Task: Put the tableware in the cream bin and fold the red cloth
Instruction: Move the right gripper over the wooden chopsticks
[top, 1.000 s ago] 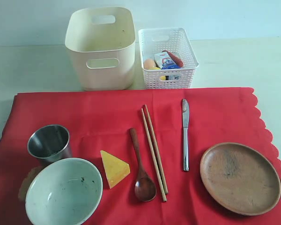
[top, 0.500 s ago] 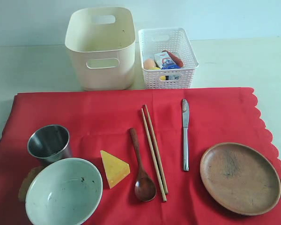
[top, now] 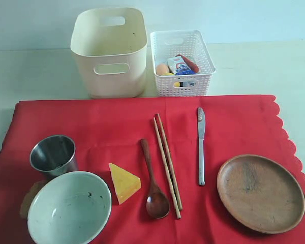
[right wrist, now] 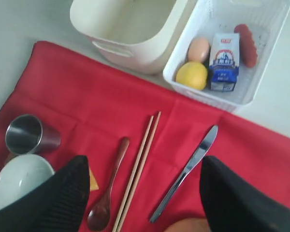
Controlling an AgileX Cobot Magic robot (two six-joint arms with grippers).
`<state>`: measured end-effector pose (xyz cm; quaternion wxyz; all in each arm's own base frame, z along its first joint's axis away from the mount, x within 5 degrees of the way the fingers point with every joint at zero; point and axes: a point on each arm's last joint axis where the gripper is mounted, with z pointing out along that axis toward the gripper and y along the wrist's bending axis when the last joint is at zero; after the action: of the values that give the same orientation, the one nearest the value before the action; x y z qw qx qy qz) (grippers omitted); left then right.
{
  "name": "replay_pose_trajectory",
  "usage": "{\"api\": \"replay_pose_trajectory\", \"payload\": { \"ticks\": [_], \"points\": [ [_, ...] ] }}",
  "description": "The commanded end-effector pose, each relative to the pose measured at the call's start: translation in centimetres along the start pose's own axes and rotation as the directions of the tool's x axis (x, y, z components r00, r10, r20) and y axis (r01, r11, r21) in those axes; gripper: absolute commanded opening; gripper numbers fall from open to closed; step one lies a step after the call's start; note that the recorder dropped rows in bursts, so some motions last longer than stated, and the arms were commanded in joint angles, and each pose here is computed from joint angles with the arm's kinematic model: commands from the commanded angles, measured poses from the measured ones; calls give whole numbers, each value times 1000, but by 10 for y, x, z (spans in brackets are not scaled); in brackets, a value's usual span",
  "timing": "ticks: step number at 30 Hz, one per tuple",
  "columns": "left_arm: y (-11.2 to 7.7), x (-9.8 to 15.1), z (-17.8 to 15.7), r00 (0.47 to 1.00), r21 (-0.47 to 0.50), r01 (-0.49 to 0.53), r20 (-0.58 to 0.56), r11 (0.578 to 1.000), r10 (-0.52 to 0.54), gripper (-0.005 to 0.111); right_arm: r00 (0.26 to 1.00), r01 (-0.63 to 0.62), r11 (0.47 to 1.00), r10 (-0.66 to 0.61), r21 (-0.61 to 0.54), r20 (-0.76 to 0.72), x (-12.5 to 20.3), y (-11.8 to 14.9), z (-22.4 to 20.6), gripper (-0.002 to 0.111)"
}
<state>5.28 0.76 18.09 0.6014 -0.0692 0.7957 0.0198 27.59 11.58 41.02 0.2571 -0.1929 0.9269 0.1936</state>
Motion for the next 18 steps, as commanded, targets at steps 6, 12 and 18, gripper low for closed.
{"api": "replay_pose_trajectory", "payload": {
  "ticks": [6, 12, 18],
  "points": [
    [0, 0, 0, 1000, 5, 5, 13, 1000, -5, 75, 986, -31, 992, 10, -125, -165, 45, -2, 37, 62],
    [0, 0, 0, 1000, 5, 5, 13, 1000, -5, 75, 960, -102, 984, 58, -149, -274, 60, -9, 66, 62],
    [0, 0, 0, 1000, 5, 5, 13, 1000, -5, 75, 948, -182, 967, 125, -177, -291, 56, -16, 100, 62]
  ]
}}
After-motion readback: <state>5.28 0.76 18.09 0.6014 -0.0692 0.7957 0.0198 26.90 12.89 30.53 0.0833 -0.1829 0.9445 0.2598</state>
